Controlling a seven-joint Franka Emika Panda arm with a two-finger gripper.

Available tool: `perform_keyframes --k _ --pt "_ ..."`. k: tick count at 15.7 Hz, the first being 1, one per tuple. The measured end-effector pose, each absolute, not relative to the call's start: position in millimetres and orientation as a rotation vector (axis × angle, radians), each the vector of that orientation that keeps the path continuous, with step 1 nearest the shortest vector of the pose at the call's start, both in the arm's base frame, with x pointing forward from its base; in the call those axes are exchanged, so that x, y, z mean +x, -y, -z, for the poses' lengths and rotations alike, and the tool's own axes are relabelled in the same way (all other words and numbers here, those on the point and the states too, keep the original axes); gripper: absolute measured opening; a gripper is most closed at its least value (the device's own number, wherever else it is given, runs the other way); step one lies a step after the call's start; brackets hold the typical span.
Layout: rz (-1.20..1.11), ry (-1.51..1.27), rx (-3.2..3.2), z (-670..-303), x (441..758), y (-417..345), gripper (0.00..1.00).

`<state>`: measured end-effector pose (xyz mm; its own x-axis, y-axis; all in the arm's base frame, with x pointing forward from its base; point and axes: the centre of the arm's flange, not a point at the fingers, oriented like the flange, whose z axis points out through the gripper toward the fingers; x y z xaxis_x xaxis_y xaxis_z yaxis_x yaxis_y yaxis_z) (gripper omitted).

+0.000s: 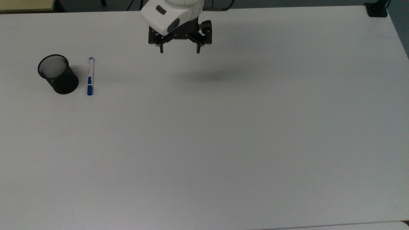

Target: Remove the marker

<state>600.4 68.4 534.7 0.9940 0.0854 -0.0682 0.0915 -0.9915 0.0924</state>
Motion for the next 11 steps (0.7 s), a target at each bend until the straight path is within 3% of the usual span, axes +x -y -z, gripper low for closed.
perform_keyframes --k 6,11 --pt "0.0 -0.026 3.058 -586.2 569.8 -56.3 1.0" --pt "-0.007 -0.009 3.062 -587.2 566.6 -48.6 1.0"
